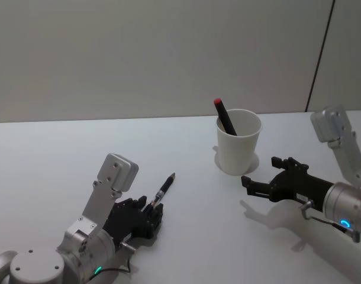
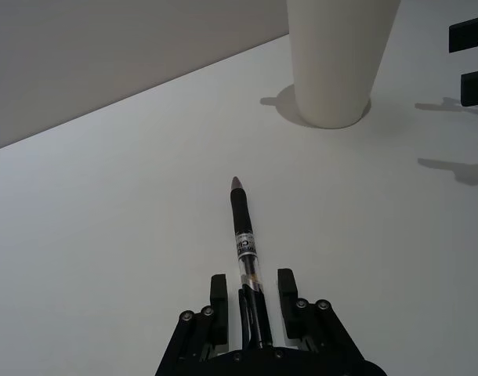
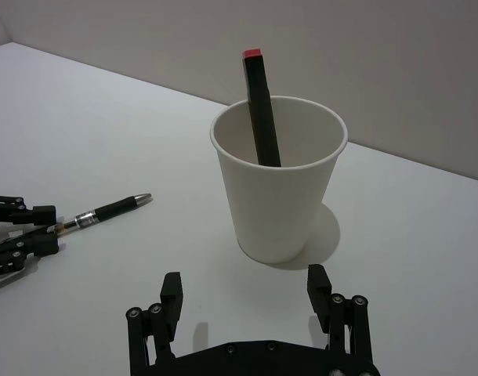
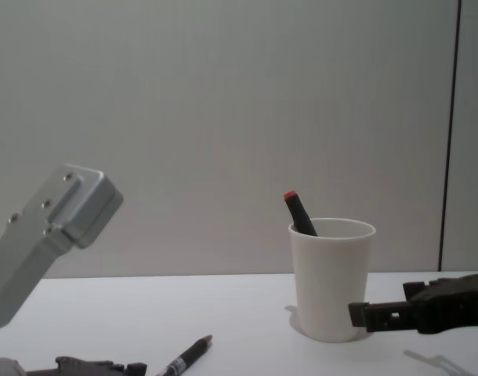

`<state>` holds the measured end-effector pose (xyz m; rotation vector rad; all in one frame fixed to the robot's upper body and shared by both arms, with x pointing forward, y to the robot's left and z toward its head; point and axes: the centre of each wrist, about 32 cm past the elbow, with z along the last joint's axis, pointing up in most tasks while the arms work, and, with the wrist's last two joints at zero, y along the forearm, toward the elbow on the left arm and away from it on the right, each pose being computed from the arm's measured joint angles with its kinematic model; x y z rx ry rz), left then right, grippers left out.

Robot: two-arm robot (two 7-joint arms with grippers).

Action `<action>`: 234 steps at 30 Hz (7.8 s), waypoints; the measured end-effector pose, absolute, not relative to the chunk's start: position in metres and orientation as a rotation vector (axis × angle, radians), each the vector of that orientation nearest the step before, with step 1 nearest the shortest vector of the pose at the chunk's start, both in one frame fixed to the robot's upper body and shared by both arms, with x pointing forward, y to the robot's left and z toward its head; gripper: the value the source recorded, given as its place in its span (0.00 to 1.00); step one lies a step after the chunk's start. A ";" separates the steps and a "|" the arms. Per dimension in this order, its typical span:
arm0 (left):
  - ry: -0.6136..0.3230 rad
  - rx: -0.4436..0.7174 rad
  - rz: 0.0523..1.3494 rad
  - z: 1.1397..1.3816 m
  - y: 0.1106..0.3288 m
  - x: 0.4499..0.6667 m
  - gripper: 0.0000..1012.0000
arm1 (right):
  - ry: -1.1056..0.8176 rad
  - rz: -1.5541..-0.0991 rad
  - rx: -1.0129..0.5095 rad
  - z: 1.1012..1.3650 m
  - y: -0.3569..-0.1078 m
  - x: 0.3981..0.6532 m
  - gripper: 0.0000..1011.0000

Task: Place the pen into the pen holder.

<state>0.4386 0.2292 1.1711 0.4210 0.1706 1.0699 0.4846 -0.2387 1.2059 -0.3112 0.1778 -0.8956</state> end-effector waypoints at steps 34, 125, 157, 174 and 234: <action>0.171 0.423 1.070 1.171 0.229 0.439 0.18 | 0.178 -0.896 -0.311 1.206 -0.239 0.485 0.99; -0.320 -0.331 1.052 1.199 0.254 0.416 0.17 | 0.178 -0.896 -0.311 1.206 -0.239 0.485 0.99; -0.351 -0.339 0.648 1.227 0.226 0.457 0.17 | 0.186 -0.748 -0.223 1.213 -0.246 0.484 0.99; -0.353 -0.331 0.603 1.231 0.222 0.462 0.17 | 0.195 -0.491 -0.060 1.224 -0.256 0.484 0.99; -0.354 -0.330 0.588 1.233 0.220 0.463 0.17 | 0.353 -0.340 0.477 1.253 -0.304 0.473 0.99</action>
